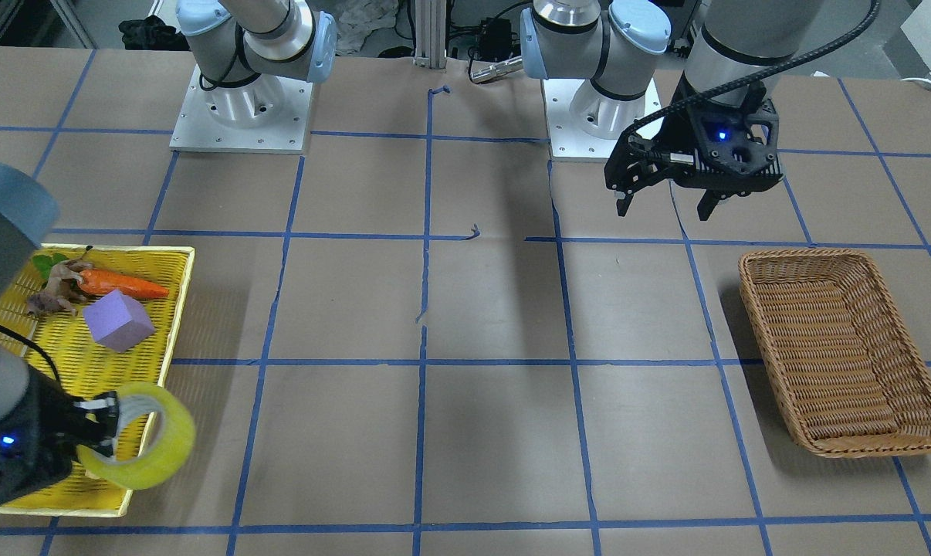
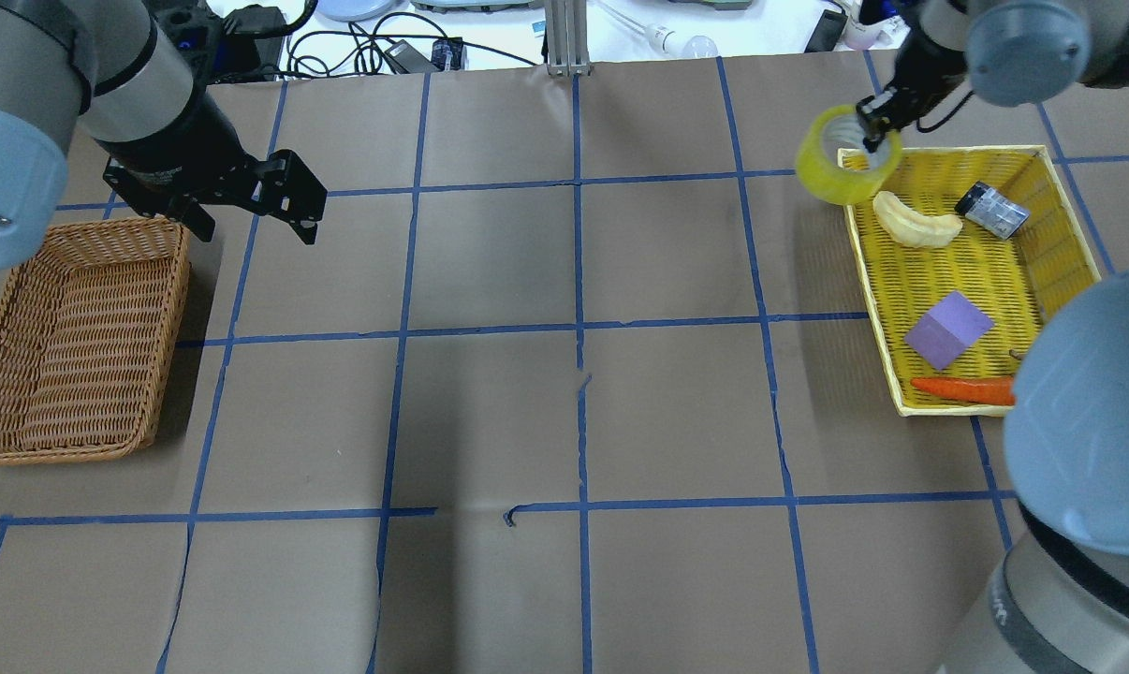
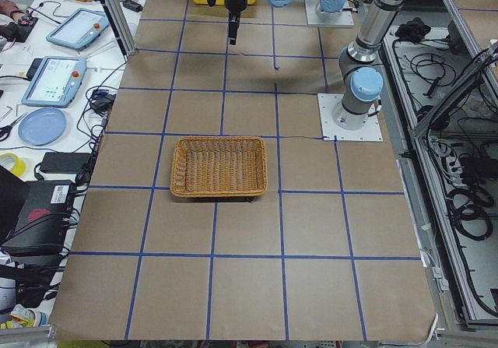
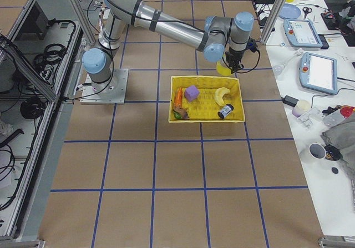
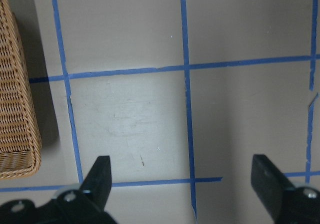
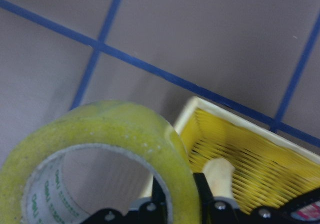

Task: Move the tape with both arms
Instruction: 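Carry the tape roll with the right gripper toward the table center and set it down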

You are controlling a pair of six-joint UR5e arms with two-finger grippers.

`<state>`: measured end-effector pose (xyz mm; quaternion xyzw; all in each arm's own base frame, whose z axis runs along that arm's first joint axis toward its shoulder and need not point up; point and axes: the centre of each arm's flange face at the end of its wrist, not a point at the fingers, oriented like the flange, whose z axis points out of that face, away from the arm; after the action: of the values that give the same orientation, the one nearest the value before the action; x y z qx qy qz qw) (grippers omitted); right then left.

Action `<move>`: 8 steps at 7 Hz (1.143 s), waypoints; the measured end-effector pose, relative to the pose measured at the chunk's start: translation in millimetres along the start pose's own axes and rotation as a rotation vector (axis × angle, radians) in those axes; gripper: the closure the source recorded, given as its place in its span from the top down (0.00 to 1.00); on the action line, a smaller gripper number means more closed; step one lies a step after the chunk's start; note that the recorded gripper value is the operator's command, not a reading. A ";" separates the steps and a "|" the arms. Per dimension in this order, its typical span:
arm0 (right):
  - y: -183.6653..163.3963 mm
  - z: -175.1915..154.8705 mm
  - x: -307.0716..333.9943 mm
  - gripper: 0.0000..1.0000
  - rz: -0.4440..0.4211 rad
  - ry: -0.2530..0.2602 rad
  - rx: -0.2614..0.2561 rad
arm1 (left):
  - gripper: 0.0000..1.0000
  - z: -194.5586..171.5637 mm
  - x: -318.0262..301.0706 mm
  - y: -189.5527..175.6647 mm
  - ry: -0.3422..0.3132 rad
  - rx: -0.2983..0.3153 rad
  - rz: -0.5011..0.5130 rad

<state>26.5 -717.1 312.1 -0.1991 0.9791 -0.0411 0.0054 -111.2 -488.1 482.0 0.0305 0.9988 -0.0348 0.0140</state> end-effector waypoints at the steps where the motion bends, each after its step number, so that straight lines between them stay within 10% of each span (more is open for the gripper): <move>1: -30.7 20.3 -48.7 0.00 0.029 -0.014 -0.011 | 1.00 0.6 0.8 -0.6 0.001 0.000 0.001; 8: -87.1 99.7 -258.3 0.00 0.197 -0.048 -0.068 | 1.00 13.3 1.8 0.2 0.002 -0.016 0.004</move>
<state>301.0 -704.0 218.4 -0.1027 0.9944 -0.0022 0.0260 -112.7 -488.7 468.7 0.0325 0.9990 -0.0268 0.0131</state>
